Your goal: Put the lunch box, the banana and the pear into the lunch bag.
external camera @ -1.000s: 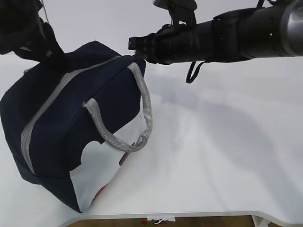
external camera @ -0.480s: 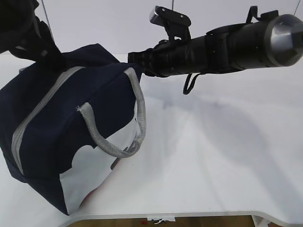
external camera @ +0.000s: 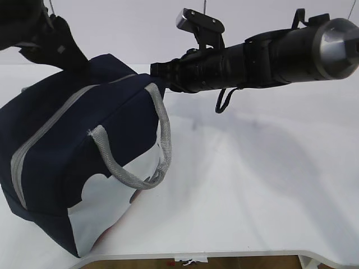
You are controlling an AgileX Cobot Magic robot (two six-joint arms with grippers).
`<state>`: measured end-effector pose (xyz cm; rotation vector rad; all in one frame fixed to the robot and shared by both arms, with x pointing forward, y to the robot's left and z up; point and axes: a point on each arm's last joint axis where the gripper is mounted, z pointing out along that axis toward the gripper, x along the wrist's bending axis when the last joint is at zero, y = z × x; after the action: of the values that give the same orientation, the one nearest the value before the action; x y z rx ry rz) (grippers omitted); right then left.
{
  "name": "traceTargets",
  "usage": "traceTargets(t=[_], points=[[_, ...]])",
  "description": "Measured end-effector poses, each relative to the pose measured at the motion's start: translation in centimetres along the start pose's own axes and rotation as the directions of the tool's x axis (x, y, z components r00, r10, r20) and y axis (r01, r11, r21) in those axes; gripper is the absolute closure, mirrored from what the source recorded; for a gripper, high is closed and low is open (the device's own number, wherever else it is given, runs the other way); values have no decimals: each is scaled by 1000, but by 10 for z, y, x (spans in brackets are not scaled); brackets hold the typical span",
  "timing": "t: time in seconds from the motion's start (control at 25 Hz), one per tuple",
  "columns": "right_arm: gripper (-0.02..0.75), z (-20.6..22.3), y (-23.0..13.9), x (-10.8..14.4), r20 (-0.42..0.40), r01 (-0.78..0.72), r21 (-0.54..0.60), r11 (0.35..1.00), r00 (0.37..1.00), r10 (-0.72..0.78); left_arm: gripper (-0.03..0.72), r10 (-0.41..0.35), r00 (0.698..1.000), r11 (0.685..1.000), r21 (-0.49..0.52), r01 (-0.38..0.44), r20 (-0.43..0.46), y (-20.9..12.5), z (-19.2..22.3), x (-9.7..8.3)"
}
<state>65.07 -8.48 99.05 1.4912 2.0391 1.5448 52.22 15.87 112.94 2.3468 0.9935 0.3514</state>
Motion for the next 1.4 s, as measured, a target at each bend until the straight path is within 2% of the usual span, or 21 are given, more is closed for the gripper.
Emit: traceTargets(t=[0.08,0.2,0.36,0.6,0.68,0.76,0.8,0.92,1.0,1.4], points=[[748,0,0,0,0,2,0,1000,1000,-2,286,-19,1000,999,-34,19,-12,3,0,1],[748,0,0,0,0,2,0,1000,1000,-2,229,-38,999,994,-103,34,-36,9,-1,4],[748,0,0,0,0,2,0,1000,1000,-2,217,-82,996,980,-184,76,-29,18,8,7],[748,0,0,0,-2,2,0,1000,1000,-2,228,-166,986,975,-144,167,19,18,47,17],[748,0,0,0,-2,2,0,1000,1000,-2,256,-179,984,975,-129,180,21,16,57,20],[748,0,0,0,-2,2,0,1000,1000,-2,325,-183,983,976,-118,184,23,16,62,21],[748,0,0,0,-2,2,0,1000,1000,-2,372,-183,983,976,-118,185,22,16,64,22],[748,0,0,0,-2,2,0,1000,1000,-2,587,-180,984,976,-122,180,15,16,64,22],[748,0,0,0,-2,2,0,1000,1000,-2,661,-177,984,977,-121,177,13,16,64,23],[748,5,-4,-5,26,13,8,1000,1000,-13,680,-129,992,981,-145,128,2,16,47,19]])
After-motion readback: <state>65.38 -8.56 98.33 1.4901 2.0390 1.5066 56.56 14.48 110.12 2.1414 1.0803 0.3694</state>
